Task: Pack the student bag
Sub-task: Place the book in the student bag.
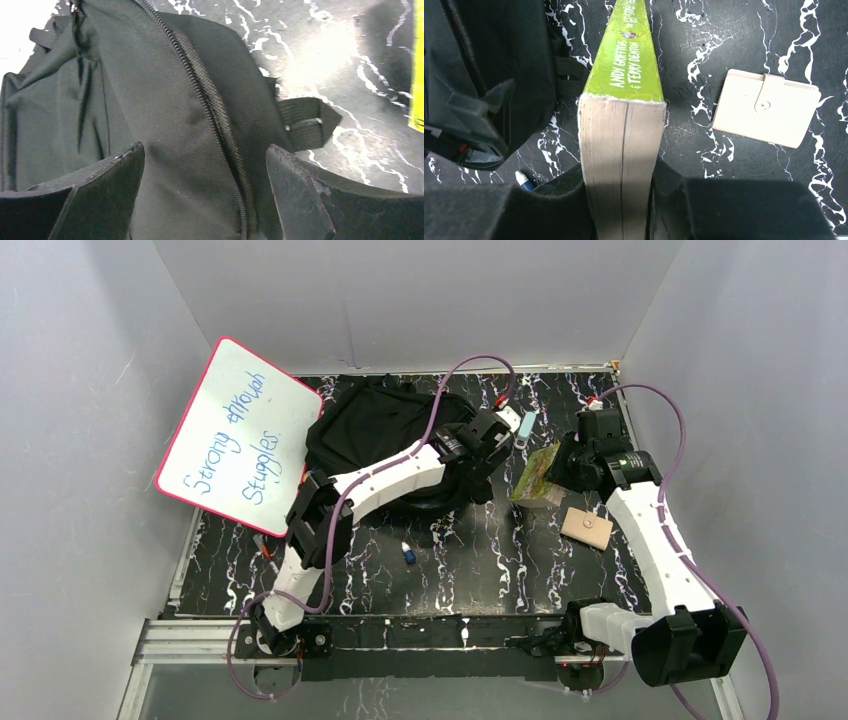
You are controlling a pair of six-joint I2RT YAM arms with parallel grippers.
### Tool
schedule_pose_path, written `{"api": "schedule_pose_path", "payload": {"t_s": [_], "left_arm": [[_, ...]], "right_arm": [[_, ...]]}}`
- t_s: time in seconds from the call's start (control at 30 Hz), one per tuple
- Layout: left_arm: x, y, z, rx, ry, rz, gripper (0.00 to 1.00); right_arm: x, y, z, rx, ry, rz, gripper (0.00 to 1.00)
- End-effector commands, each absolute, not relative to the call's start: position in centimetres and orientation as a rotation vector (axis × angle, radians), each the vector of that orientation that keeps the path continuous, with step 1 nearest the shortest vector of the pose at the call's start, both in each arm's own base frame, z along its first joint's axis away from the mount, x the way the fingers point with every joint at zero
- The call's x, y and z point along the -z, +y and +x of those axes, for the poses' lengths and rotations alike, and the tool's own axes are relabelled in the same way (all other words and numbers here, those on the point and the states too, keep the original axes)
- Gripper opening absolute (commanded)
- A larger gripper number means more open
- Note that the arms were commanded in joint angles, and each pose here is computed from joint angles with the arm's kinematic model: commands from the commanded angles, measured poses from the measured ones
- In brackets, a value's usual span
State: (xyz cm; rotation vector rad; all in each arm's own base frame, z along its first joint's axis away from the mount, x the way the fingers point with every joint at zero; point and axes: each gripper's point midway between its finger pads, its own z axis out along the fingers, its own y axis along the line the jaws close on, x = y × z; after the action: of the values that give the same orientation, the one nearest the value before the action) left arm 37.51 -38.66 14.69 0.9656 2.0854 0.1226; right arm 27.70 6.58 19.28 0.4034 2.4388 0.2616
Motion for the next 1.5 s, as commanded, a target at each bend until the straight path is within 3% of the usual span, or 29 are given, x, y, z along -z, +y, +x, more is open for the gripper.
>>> {"api": "schedule_pose_path", "payload": {"t_s": [0.0,0.1,0.27,0.47,0.63,0.8,1.03,1.47], "left_arm": [[-17.4,-37.9,39.1,-0.290,1.999,0.925,0.86],[-17.9,-37.6,39.4,-0.334,1.979,0.916,0.74],[-19.6,-37.0,39.7,-0.369,1.943,0.895,0.41],[-22.8,-35.9,39.6,-0.390,1.897,0.867,0.27],[-25.9,-34.2,39.3,-0.426,1.858,0.844,0.10],[-29.1,-32.4,38.8,-0.374,1.843,0.783,0.00],[-33.1,-30.2,38.7,-0.285,1.819,0.706,0.00],[-33.6,-31.1,39.7,-0.261,1.822,0.682,0.00]], "right_arm": [[-22.5,7.0,29.2,-0.344,2.287,0.397,0.00],[-22.8,7.3,29.1,-0.367,2.272,0.386,0.00],[-23.3,7.8,29.0,-0.412,2.247,0.373,0.00],[-25.6,8.8,28.9,-0.506,2.169,0.337,0.00],[-30.1,11.2,28.2,-0.724,2.028,0.306,0.00],[-33.0,13.9,27.6,-0.964,1.942,0.298,0.00],[-34.0,17.2,27.7,-1.275,1.856,0.288,0.00],[-30.6,20.7,28.5,-1.396,1.912,0.568,0.00]]}}
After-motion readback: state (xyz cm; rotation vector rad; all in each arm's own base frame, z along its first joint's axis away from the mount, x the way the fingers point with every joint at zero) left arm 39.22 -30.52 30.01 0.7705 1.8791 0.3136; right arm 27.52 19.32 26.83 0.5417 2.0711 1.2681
